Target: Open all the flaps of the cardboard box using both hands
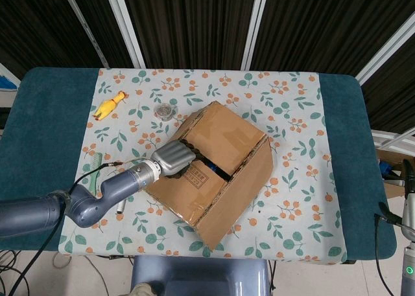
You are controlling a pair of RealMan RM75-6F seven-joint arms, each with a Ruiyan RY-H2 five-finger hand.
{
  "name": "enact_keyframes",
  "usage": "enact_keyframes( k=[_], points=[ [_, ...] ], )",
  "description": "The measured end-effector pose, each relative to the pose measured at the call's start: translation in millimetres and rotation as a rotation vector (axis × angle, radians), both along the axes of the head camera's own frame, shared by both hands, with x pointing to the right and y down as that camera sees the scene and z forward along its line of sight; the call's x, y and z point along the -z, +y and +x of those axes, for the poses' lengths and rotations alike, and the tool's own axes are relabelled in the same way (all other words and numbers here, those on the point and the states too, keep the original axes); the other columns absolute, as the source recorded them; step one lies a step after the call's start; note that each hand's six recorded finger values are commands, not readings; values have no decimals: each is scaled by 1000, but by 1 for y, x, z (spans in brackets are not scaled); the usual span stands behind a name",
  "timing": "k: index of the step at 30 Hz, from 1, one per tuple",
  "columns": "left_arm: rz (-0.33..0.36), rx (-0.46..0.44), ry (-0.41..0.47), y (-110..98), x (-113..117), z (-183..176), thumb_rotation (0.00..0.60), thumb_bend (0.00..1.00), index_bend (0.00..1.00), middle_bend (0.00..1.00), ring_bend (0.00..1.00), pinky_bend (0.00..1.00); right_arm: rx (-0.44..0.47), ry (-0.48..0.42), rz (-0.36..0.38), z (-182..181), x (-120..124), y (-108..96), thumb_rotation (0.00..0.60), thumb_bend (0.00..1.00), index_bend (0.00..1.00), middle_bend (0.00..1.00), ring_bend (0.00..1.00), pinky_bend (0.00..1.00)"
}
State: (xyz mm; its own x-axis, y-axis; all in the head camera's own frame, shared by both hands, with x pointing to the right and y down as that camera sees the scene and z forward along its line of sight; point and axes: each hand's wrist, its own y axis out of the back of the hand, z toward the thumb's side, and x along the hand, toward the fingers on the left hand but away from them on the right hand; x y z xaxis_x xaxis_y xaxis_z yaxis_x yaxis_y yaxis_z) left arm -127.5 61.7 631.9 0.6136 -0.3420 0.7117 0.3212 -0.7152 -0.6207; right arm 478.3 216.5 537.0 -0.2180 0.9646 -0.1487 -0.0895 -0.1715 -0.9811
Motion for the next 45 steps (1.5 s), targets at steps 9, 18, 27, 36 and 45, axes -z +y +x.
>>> enact_keyframes(
  k=[9,18,27,36,45],
  points=[
    [36,33,27,-6,8,7,600,796,250,217,175,167,0,-5,4,0,0,0,600,0,0,40,74,151],
    [-2,69,22,-10,12,4,600,796,244,303,283,304,-6,-10,-7,1,-2,0,600,0,0,40,81,151],
    [6,90,21,-21,21,2,600,796,246,356,308,344,-6,-8,-9,0,-5,0,600,0,0,40,81,151],
    [-5,111,32,-26,26,1,600,796,251,350,308,345,-4,-7,-9,-1,-6,-1,600,0,0,40,81,151],
    [-47,140,56,-32,41,-1,600,796,251,367,308,360,-5,-9,-17,-1,-8,-1,600,0,0,40,81,151]
  ],
)
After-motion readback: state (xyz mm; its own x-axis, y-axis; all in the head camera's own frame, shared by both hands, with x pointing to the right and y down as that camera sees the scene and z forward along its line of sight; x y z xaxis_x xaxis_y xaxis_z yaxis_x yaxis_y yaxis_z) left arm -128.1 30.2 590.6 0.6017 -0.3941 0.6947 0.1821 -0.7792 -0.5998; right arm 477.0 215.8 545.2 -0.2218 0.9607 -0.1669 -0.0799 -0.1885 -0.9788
